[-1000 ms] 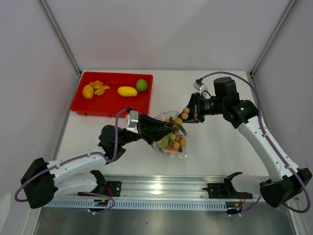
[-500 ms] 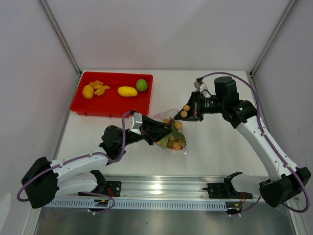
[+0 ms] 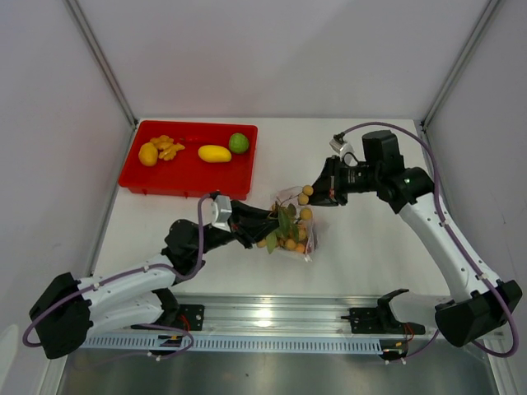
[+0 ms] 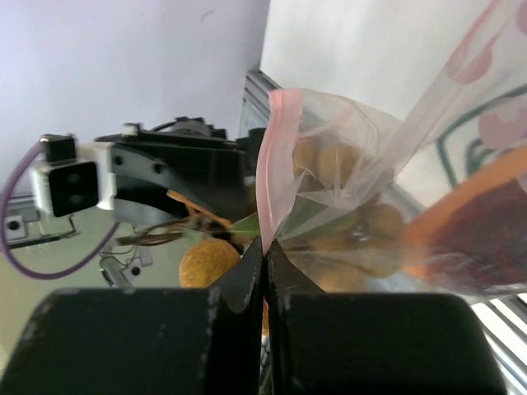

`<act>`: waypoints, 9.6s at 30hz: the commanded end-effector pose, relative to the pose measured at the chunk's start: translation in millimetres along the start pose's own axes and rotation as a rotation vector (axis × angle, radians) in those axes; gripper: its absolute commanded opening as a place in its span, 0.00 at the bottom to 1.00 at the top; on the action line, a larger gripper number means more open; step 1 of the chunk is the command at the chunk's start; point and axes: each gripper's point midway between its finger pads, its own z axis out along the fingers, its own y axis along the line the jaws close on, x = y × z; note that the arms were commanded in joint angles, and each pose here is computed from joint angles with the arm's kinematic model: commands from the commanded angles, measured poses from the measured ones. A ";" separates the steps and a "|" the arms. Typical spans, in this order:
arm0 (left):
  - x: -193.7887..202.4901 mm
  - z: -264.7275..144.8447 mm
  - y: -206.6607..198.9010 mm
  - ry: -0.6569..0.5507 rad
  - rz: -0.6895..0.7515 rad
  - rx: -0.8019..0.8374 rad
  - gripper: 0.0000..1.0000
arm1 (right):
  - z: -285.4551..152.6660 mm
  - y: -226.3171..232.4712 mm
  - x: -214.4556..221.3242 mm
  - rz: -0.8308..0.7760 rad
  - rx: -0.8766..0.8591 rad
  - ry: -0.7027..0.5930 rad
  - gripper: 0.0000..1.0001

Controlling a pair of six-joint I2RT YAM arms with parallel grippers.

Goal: Place the food in the zip-top bag and seal the zipper
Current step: Place the fake fruit in the zipper food storage bag, then adjust the zipper food storage bag at the center of the board.

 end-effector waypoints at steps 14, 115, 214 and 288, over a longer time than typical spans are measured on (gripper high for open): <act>-16.0 -8.1 -1.4 -0.048 0.037 -0.012 0.00 | -13.1 15.6 -10.6 -0.107 0.036 -0.055 0.00; 75.7 18.1 46.8 0.189 -0.125 -0.662 0.01 | -9.8 15.3 -20.3 -0.105 0.031 -0.124 0.00; 64.0 -38.4 22.2 0.557 -0.516 -0.698 0.01 | -13.8 -5.8 14.8 -0.219 0.048 -0.029 0.00; -2.2 41.5 -9.0 0.618 -0.600 -0.446 0.00 | -133.7 19.2 -32.6 -0.559 0.490 -0.583 0.00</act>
